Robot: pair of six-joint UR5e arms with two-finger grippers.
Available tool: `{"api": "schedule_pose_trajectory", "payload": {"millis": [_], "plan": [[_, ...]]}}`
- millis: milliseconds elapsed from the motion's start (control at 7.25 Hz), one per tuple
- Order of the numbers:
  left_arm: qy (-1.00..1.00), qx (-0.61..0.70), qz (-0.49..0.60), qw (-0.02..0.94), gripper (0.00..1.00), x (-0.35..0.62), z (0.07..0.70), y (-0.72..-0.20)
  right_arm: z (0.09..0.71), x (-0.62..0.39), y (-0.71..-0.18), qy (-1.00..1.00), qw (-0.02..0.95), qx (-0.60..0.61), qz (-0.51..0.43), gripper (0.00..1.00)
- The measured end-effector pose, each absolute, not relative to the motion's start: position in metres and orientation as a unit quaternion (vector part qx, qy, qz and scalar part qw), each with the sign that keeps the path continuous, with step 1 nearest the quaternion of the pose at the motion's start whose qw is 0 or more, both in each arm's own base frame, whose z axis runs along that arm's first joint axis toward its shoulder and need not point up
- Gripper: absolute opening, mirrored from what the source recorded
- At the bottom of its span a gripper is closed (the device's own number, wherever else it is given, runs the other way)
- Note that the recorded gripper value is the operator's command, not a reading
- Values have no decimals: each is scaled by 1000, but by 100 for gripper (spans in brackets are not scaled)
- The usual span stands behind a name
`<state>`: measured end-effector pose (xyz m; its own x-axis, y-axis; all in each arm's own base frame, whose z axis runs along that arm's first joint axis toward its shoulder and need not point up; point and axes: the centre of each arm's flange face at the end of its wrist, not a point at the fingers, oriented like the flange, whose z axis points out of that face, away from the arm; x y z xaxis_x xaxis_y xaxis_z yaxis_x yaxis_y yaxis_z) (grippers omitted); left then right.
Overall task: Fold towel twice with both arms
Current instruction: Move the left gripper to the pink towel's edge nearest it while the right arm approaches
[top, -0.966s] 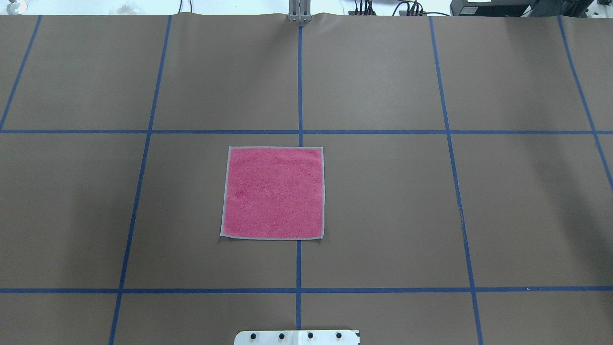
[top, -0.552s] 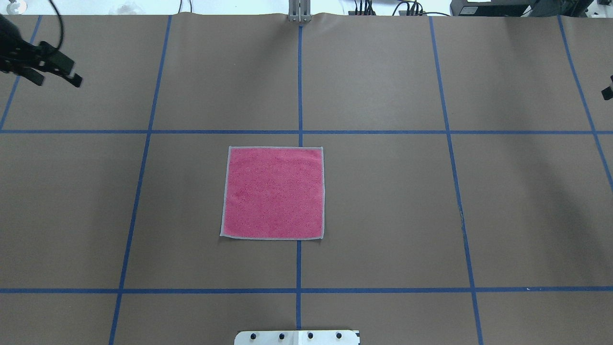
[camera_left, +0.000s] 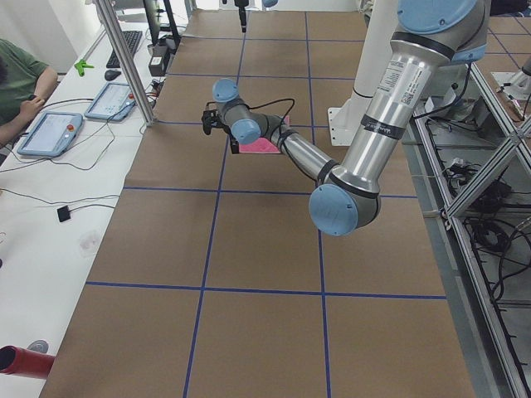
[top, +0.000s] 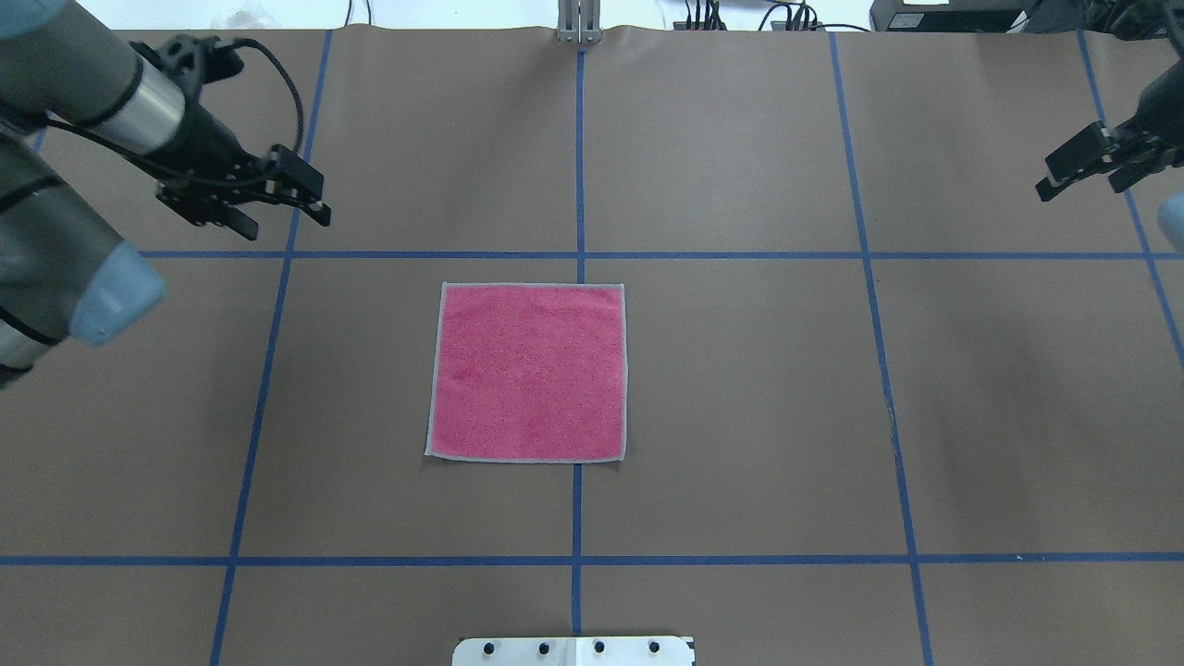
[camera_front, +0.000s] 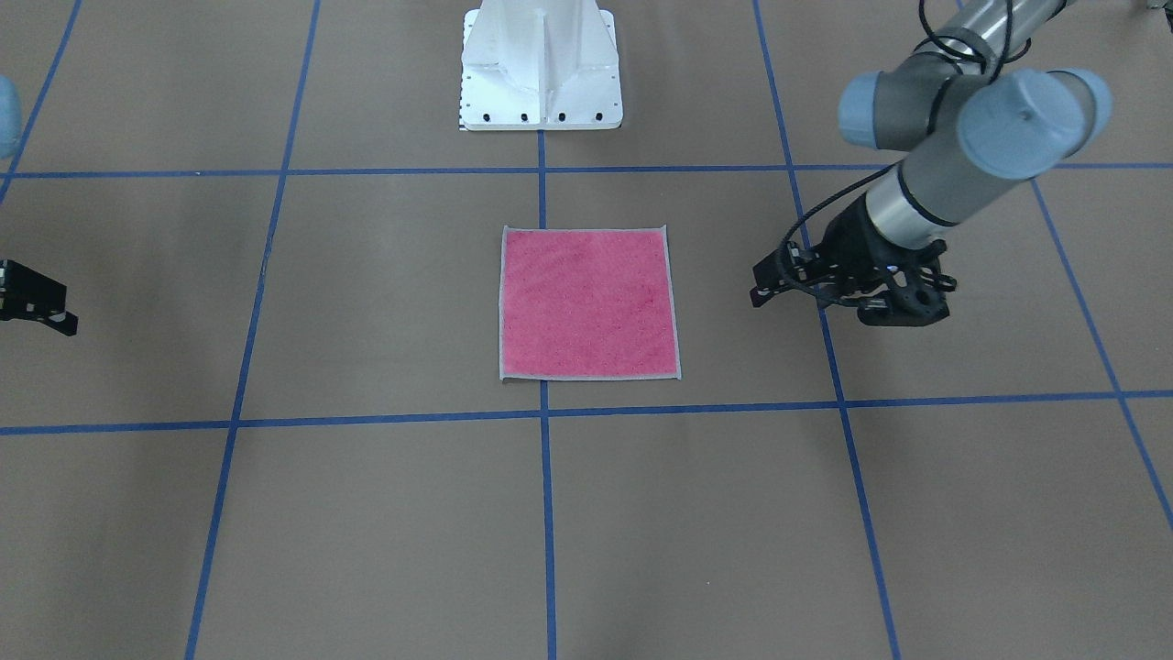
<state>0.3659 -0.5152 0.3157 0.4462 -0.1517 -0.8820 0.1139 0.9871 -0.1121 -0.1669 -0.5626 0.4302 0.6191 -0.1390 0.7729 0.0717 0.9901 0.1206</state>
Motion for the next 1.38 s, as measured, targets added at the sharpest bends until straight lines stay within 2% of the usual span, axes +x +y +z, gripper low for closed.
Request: {"api": "schedule_pose_trajectory", "payload": {"millis": [414, 966, 1103, 1241, 1379], "plan": [[545, -34, -158, 822, 100, 449, 307, -451, 376, -275, -524, -517, 855, 21, 33, 100], [533, -55, -158, 829, 100, 487, 329, -402, 325, -359, -489, -543, 836, -4, 84, 100], [532, -61, -151, 831, 97, 494, 331, -393, 319, -366, -485, -546, 833, -9, 86, 100], [531, -67, -145, 832, 83, 501, 331, -384, 313, -369, -482, -550, 831, -13, 87, 100], [530, -71, -140, 833, 79, 506, 331, -377, 310, -371, -480, -552, 829, -14, 87, 100]]}}
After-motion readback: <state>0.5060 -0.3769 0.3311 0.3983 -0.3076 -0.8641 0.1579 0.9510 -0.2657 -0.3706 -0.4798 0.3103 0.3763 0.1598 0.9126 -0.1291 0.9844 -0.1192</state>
